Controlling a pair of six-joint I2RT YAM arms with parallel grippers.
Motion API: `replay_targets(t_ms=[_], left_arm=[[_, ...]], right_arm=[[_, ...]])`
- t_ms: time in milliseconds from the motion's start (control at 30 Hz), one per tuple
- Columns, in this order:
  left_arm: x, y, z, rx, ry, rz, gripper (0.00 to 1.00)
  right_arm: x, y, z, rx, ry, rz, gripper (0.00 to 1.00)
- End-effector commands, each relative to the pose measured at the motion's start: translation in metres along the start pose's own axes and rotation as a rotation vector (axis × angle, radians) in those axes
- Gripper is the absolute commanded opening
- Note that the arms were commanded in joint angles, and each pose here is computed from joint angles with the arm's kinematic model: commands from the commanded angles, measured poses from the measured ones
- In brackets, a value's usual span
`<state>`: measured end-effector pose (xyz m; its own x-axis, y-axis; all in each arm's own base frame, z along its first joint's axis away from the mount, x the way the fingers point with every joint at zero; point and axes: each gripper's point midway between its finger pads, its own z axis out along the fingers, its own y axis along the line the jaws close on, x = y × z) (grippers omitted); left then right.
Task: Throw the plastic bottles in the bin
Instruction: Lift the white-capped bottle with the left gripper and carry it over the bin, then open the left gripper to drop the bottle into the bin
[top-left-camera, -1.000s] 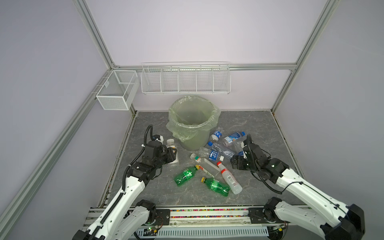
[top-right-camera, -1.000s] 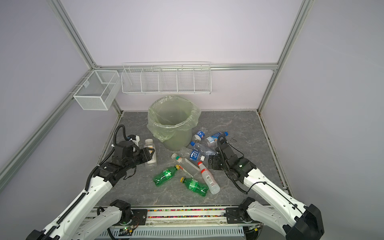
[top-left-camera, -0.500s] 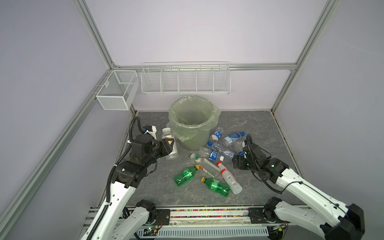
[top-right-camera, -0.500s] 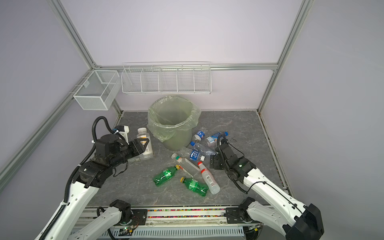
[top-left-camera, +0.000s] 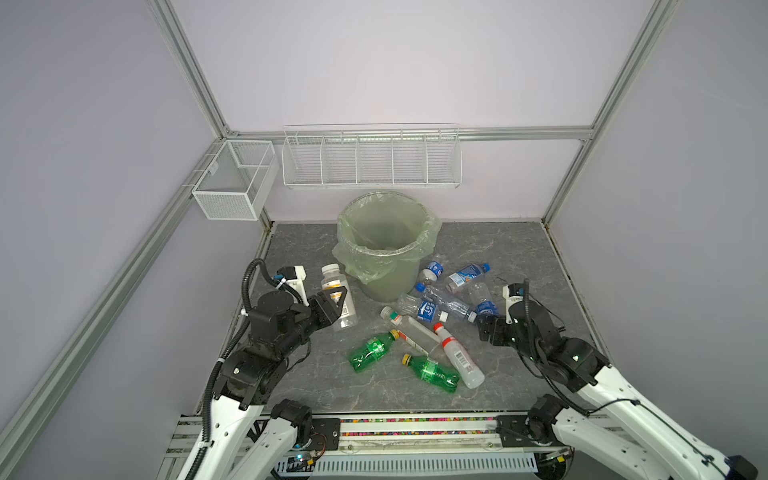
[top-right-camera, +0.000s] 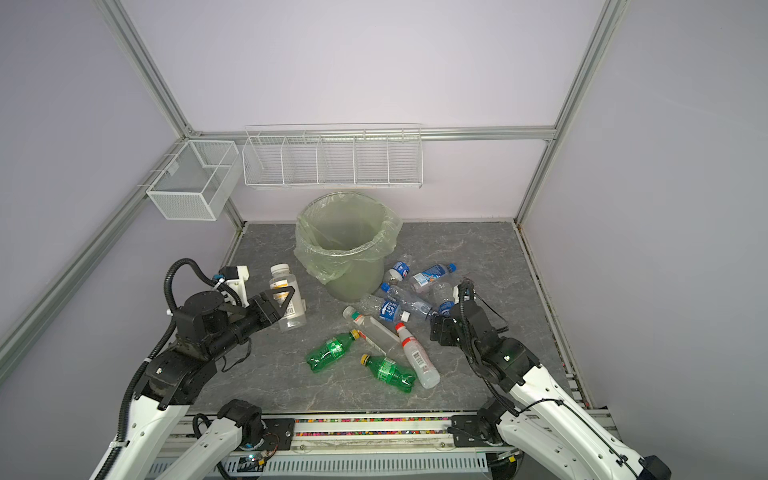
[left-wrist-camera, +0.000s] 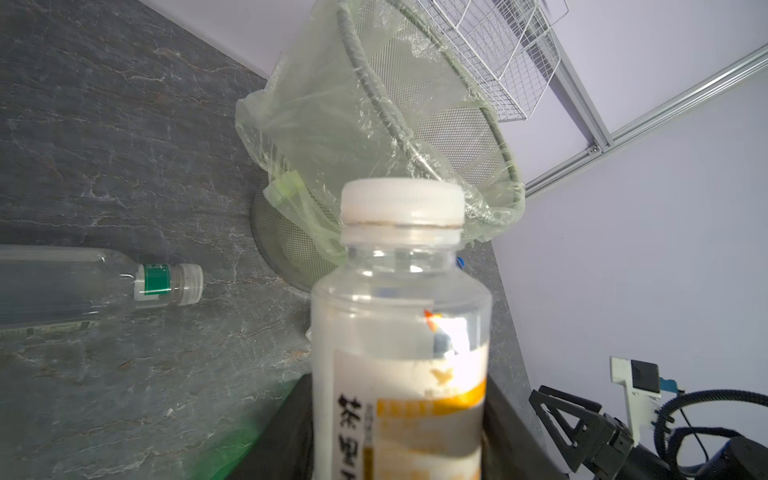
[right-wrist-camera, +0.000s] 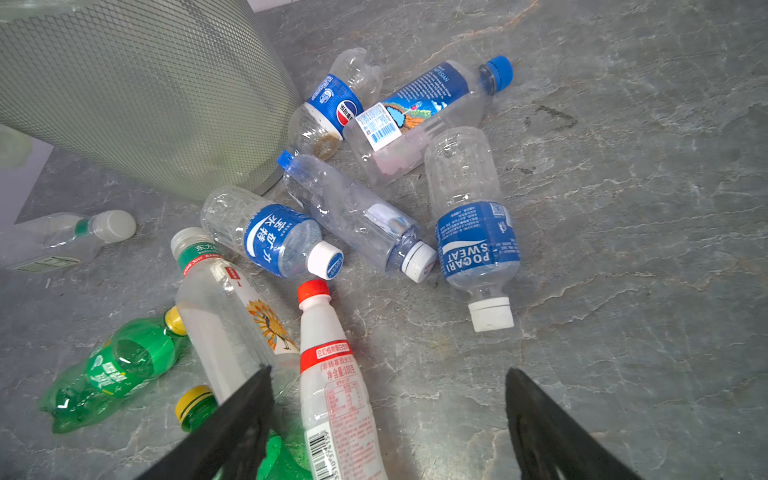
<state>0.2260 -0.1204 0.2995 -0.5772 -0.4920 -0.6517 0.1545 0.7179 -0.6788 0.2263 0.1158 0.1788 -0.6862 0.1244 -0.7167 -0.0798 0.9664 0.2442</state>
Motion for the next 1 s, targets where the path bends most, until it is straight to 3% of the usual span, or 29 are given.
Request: replay_targets(t_ms=[0,167,333,467,700,733,833,900,967], left_arm=[[-0.002,-0.005,-0.014,0.042,-0.046,-0.031,0.47],[0.001,0.012,-0.024,-0.051,-0.046,-0.078,0.47],[-0.004,-0.005,0.000,-0.008,0.013,-0.128,0.46],[-0.036,-0.029,0.005,0.002,-0.028,-0.090,0.48],[-0.118,-0.079,0.064,-0.040,-0.065,0.024,0.51],[-0.126,-0.087,0.078,-0.025,-0.063,0.027,0.57],[-0.146,-0.094,0.118,-0.030,-0.066,0.057,0.90],[-0.151,-0.102,0.132,-0.018,-0.031,0.062,1.00],[-0.159,-0.111,0.127,-0.017,-0.028,0.096,1.00]], right_arm=[[-0.004,-0.005,0.002,0.027,-0.023,-0.032,0.88],[-0.010,0.000,0.006,0.026,-0.029,-0.045,0.88],[-0.011,0.005,0.009,0.005,-0.020,-0.045,0.88],[-0.008,0.004,0.011,0.014,-0.016,-0.048,0.88],[-0.011,0.011,0.015,-0.009,-0.011,-0.028,0.88],[-0.011,0.011,0.015,-0.007,-0.006,-0.028,0.88],[-0.012,0.008,0.012,0.012,-0.005,-0.023,0.88],[-0.011,0.003,0.009,0.023,-0.012,-0.013,0.88],[-0.012,0.000,0.002,0.024,-0.032,0.001,0.88]])
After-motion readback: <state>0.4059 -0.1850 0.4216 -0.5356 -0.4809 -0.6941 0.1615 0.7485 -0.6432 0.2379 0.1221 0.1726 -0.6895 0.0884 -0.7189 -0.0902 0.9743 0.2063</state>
